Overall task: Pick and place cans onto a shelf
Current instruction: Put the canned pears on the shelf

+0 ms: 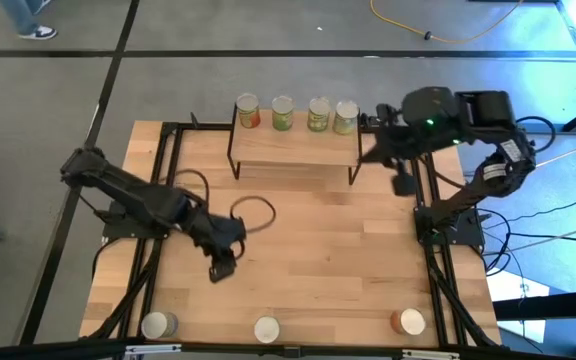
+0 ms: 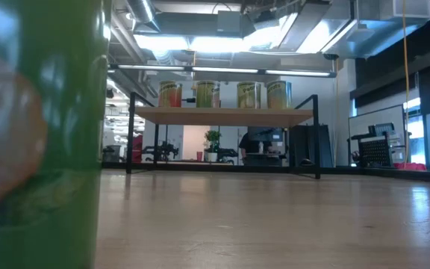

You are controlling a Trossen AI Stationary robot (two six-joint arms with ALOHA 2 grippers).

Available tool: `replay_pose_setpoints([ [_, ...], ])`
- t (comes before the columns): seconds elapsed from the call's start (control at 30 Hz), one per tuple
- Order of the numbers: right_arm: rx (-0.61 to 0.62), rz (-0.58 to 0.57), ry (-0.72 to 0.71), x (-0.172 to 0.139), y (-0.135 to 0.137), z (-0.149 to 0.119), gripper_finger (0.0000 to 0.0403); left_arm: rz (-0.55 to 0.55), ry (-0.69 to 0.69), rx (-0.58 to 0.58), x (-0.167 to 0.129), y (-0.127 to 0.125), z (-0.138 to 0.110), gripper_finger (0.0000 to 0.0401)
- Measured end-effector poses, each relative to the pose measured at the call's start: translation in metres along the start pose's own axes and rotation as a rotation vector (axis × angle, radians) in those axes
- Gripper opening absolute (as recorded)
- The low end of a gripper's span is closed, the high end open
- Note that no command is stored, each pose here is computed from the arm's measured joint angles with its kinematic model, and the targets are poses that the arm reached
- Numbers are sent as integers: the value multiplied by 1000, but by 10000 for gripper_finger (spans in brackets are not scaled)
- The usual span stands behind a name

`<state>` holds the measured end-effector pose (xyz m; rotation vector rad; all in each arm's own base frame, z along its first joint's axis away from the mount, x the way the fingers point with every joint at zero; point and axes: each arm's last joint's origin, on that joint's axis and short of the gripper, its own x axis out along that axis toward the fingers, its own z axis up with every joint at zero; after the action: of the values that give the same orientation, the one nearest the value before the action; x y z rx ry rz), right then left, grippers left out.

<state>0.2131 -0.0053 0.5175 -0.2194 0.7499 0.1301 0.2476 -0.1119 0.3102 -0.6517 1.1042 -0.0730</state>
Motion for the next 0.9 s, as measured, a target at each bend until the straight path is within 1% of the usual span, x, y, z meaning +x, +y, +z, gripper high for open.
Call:
replay_pose_setpoints([
  [0.1, -38, 91, -14, -5, 10, -1, 0, -55, -18, 47, 19, -15, 0, 59],
  [0.23, -116, 167, -51, -11, 22, -1, 0, -123, -98, 89, 44, -33, 3, 57],
  [0.33, -136, 182, -55, -11, 26, 0, 0, -132, -137, 107, 66, -43, 2, 56],
  [0.53, -149, 191, -56, -11, 28, 0, 0, -123, -76, 148, 105, -52, -13, 56],
  [0.7, -119, 191, -53, -11, 28, 0, 0, -126, -60, 180, 116, -58, -24, 56],
  [0.8, -102, 191, -51, -11, 28, 0, 0, -91, -97, 213, 116, -60, -28, 56],
  [0.9, -102, 191, -51, -11, 28, 0, 0, -72, -123, 213, 116, -61, -29, 56],
])
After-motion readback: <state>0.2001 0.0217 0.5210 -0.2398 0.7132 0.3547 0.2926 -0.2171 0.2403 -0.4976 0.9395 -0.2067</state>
